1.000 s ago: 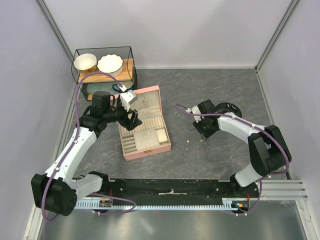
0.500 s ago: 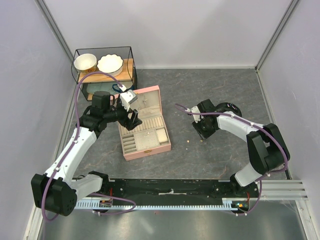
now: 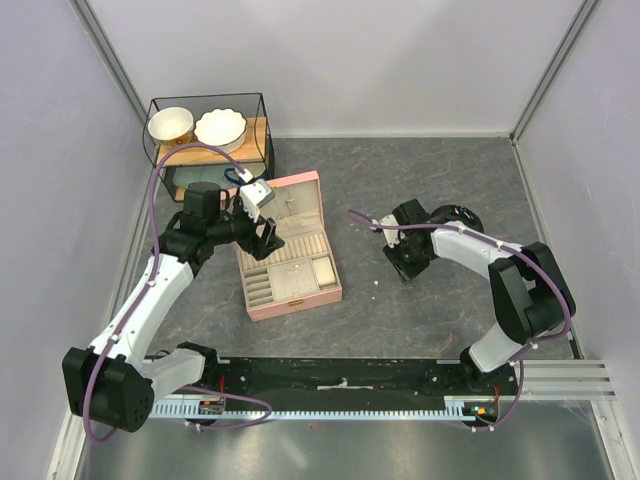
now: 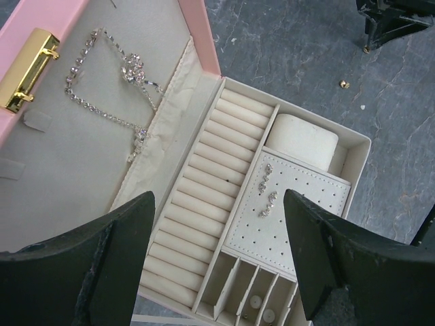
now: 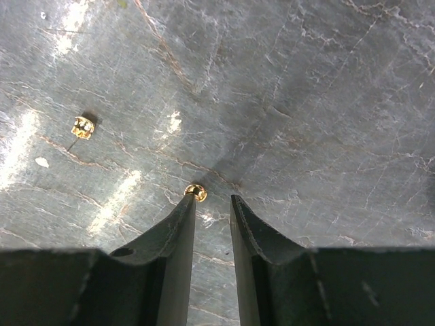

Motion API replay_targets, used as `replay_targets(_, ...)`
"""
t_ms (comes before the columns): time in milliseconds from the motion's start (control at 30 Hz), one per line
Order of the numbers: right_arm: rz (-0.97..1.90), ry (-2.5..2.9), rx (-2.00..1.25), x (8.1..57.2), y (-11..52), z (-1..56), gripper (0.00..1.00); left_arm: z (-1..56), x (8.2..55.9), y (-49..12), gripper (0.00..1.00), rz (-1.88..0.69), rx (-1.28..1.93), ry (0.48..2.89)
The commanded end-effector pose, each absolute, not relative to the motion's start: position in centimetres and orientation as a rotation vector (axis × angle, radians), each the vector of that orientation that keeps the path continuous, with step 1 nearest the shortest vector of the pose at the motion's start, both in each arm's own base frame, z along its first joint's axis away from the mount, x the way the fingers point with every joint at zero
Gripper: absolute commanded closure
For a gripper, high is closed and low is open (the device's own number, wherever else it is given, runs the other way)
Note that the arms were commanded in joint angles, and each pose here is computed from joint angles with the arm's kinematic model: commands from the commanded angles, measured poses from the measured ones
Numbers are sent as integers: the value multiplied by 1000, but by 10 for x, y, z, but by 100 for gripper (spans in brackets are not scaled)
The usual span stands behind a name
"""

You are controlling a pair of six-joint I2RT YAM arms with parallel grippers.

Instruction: Organize the mixed jewelry

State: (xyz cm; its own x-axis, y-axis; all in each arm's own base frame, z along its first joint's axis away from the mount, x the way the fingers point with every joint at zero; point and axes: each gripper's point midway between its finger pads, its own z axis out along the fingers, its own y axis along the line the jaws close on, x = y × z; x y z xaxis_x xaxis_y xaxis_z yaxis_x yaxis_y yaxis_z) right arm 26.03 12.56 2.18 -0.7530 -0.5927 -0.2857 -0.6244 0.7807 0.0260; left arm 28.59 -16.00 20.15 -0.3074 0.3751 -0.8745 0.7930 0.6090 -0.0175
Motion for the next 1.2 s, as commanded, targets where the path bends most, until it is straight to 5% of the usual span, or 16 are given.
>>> replay_targets(0, 188, 2677, -957, 271, 131, 28, 66, 211, 293, -162, 17, -533, 966, 1845)
replay_targets(1167, 220, 2665, -966, 275, 138, 24, 72, 208, 292, -161, 17, -531, 968, 1847)
